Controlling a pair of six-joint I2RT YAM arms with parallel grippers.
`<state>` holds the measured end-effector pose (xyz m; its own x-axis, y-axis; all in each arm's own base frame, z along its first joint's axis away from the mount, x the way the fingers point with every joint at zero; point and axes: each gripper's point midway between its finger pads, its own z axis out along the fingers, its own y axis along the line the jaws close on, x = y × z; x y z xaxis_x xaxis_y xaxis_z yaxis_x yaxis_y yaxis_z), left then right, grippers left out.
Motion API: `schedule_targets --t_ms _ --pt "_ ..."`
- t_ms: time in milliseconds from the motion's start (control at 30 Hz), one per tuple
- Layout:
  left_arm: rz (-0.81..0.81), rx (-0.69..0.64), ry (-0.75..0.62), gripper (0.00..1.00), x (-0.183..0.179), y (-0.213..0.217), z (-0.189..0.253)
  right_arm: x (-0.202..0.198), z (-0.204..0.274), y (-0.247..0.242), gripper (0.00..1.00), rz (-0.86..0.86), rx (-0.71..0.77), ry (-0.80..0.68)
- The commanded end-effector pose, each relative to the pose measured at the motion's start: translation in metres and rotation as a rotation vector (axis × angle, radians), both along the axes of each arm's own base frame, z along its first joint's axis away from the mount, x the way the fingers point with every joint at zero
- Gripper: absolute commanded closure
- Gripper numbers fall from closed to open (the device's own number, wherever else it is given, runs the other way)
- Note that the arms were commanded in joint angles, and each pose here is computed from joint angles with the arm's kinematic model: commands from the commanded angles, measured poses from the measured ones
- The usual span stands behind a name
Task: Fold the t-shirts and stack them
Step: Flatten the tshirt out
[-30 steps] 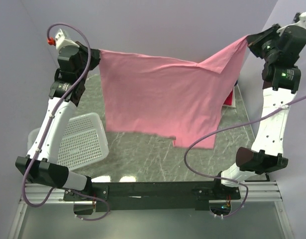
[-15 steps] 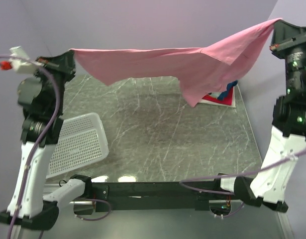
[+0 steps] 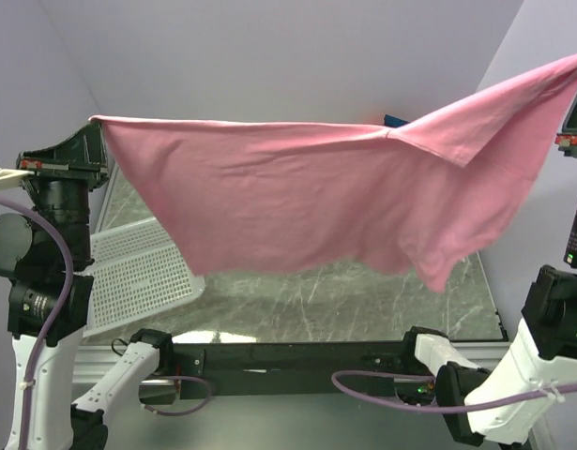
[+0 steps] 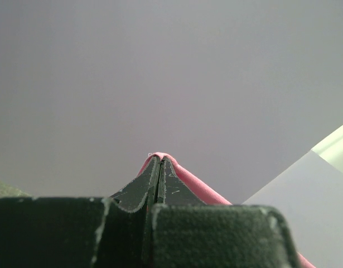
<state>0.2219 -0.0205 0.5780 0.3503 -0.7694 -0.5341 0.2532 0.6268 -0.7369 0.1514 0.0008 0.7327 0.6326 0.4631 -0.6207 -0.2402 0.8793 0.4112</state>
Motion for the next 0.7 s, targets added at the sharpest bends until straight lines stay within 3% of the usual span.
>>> schedule_targets --t_ms 0,167,267,500,600,667 --pt "0.040 0.019 0.008 1.00 -0.001 0.007 0.001 -0.011 0.015 -0.010 1.00 -0.069 0.007 -0.069" --pt "0.007 0.036 0.111 1.00 0.043 -0.007 -0.035 0.058 -0.019 -0.028 1.00 -0.084 0.024 0.074" --pt "-0.021 0.040 0.224 1.00 0.088 -0.021 -0.079 0.125 -0.062 -0.043 1.00 -0.085 0.034 0.210" --pt "-0.045 0.103 0.492 1.00 0.192 -0.045 -0.184 0.284 -0.217 -0.079 1.00 -0.117 0.051 0.593" --pt "-0.085 0.151 0.668 1.00 0.256 -0.064 -0.260 0.357 -0.311 -0.081 1.00 -0.124 0.028 0.804" --pt "-0.110 0.169 0.751 1.00 0.277 -0.072 -0.294 0.384 -0.350 -0.072 1.00 -0.109 0.009 0.894"
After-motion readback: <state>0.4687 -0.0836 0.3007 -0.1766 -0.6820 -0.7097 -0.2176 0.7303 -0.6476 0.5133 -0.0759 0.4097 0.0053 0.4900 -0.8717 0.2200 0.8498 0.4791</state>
